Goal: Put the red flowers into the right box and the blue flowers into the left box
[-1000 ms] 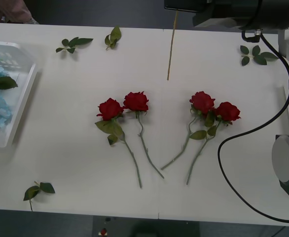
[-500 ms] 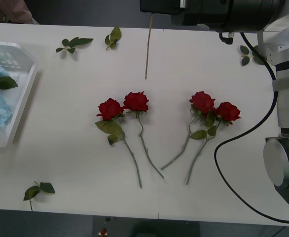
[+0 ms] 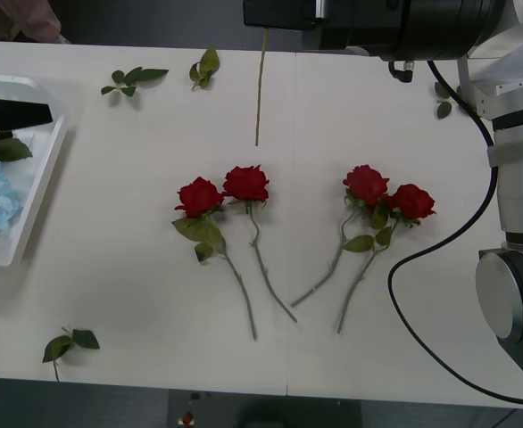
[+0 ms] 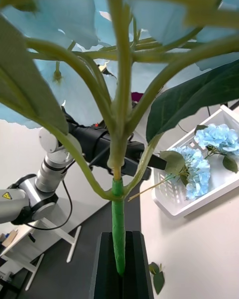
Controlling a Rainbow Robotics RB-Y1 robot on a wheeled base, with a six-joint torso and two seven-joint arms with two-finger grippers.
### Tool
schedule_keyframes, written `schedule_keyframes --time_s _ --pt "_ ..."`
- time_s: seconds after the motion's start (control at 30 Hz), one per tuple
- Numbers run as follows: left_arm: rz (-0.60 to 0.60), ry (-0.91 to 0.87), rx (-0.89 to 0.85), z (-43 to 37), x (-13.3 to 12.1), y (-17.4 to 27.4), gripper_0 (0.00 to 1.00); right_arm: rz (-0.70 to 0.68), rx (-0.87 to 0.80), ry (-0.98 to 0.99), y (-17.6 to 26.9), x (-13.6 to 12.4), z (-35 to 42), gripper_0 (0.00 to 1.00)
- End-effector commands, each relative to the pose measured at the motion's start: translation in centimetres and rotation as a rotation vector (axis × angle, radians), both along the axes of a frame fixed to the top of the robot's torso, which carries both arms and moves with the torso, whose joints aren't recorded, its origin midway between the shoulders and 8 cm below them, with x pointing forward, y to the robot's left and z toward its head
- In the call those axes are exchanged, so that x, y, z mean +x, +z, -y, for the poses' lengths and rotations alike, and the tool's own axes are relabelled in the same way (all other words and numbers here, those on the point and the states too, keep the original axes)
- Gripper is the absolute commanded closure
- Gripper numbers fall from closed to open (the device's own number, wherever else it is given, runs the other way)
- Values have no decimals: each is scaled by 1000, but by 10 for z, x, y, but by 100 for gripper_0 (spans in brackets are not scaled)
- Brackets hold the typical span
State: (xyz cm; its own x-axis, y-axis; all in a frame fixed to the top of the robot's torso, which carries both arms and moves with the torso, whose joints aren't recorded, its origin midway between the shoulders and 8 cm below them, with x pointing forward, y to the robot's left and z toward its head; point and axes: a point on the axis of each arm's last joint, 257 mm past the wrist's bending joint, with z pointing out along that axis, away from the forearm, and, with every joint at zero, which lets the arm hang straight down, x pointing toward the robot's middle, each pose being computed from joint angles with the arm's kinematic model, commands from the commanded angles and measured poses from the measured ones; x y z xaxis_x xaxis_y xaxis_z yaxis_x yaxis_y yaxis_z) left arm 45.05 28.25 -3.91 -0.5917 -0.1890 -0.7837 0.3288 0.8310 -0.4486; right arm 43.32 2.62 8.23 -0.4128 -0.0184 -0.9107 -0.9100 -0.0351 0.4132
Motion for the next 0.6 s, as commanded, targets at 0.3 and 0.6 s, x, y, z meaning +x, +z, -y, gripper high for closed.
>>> schedule_keyframes --time_s 0.3,0.6 --pt "185 -208 -142 128 -36 46 0 76 6 24 26 -11 -6 100" --pt "229 -278 -181 191 -30 49 0 76 6 24 26 -11 -6 100"
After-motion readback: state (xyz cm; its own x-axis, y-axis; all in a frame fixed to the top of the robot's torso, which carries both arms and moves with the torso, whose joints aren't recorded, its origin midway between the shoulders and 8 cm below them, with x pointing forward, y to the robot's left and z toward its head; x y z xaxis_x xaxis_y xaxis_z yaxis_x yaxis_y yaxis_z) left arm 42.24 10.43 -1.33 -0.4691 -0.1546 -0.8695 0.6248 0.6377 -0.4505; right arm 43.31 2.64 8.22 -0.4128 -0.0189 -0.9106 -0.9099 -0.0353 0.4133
